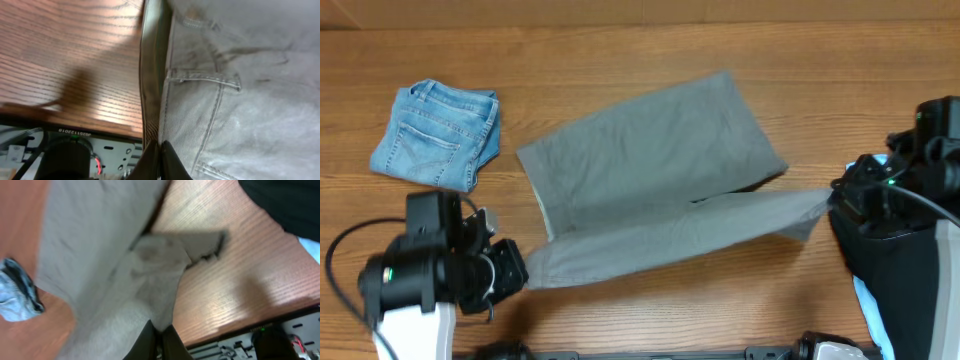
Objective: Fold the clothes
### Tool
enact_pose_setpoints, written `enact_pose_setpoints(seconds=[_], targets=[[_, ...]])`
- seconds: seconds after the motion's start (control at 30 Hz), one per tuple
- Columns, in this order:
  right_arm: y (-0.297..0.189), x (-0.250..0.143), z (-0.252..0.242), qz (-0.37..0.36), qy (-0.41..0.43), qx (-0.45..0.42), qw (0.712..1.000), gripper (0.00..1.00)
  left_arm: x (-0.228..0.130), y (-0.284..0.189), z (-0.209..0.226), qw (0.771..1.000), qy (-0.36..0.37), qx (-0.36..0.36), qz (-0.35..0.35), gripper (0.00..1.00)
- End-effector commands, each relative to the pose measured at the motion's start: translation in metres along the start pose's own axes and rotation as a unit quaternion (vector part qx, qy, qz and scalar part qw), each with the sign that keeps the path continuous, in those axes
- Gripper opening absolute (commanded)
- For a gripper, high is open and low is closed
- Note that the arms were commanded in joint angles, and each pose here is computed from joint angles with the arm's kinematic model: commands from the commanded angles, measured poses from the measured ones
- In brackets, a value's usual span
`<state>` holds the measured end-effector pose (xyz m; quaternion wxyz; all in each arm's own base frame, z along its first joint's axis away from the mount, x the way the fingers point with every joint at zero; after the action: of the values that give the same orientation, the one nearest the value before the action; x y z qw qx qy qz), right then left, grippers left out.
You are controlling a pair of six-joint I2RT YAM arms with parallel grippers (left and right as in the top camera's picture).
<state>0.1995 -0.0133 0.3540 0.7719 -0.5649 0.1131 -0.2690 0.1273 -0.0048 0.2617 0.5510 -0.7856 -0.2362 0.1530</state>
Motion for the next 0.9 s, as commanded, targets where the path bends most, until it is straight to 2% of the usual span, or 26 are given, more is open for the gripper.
enact_pose_setpoints(seconds=[0.0, 0.17, 0.27, 0.4, 0.53, 0.67, 0.8, 0.83, 0.87], targets=[[-0.014, 0.007, 0.003, -0.049, 0.006, 0.002, 0.999, 0.04, -0.011, -0.015, 0.000, 0.998, -0.012, -0.017, -0.051, 0.04], [-0.002, 0.039, 0.014, -0.086, 0.000, 0.022, 0.996, 0.04, 0.008, -0.017, 0.001, 0.993, -0.027, 0.010, -0.117, 0.04], [0.015, 0.078, 0.030, -0.121, -0.016, 0.062, 0.991, 0.04, 0.040, -0.019, -0.008, 0.980, -0.031, 0.005, -0.195, 0.04], [0.057, 0.124, 0.051, -0.121, -0.030, 0.105, 0.987, 0.04, 0.084, -0.016, -0.014, 0.962, -0.029, 0.038, -0.269, 0.04], [0.109, 0.157, 0.072, -0.121, -0.049, 0.122, 0.984, 0.04, 0.128, 0.010, -0.024, 0.960, -0.013, 0.050, -0.275, 0.04], [0.170, 0.180, 0.093, -0.112, -0.074, 0.141, 0.981, 0.04, 0.173, 0.055, -0.028, 0.964, -0.008, 0.065, -0.257, 0.04], [0.197, 0.188, 0.101, -0.111, -0.083, 0.147, 0.979, 0.05, 0.195, 0.092, -0.026, 0.970, -0.013, 0.076, -0.232, 0.04], [0.201, 0.189, 0.101, -0.112, -0.084, 0.147, 0.979, 0.28, 0.198, 0.096, -0.025, 0.970, -0.014, 0.076, -0.231, 0.04], [0.203, 0.189, 0.101, -0.111, -0.084, 0.147, 0.979, 0.55, 0.201, 0.099, -0.025, 0.969, -0.014, 0.075, -0.234, 0.06]])
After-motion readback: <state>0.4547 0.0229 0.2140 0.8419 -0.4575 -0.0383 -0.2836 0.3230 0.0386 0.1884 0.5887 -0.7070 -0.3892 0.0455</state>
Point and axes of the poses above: each gripper's point midway between its finger pads, its own y axis out along the fingers, its own z axis along the line the jaws close on, x = y × z, the point moved 9 cm from there along -y, back along the fingers, and after that the axes turned 5 degrees about -y, right-handed, at the moved point
